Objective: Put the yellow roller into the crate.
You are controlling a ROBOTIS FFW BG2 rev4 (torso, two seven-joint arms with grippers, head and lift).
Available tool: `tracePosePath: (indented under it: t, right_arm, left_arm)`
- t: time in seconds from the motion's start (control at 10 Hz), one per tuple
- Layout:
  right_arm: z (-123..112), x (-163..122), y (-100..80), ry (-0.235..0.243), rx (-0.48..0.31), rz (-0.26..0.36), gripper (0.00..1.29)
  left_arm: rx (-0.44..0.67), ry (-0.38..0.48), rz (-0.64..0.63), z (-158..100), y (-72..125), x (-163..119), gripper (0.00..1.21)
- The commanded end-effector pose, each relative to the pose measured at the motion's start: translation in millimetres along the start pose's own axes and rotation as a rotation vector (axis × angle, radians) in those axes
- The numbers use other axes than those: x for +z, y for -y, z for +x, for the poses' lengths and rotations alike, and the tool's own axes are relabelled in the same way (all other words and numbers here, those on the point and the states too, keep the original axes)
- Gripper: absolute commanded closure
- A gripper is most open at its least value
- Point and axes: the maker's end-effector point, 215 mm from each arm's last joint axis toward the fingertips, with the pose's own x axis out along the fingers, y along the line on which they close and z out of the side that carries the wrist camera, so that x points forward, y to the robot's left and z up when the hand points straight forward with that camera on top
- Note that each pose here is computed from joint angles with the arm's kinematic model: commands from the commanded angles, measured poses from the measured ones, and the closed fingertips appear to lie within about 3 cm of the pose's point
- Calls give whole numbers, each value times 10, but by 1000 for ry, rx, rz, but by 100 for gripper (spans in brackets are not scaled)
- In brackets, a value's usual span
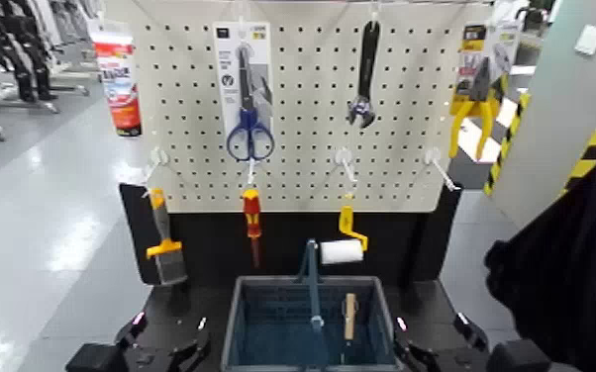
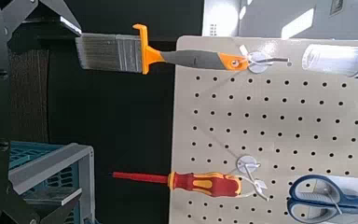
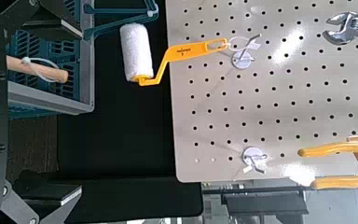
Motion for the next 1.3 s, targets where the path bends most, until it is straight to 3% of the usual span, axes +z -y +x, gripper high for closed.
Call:
tracePosePath:
  t: [0.1,0.5,0.8,1.3]
  right_arm:
    - [161,117,161,-16,54,-14,14]
    - [530,331,172,-68,191,-73,14]
    - [811,384,29,-111,302,-103,14]
    - [1212,566,-220,-123,458,-148,14]
  left_arm:
    - [-2,-2,-1,6,5,-3,11]
    - [-3,0,-4,12,12,4,11]
    - [-4,1,-4,18,21,10,11]
    - [-5,6,-7,37,32,32,11]
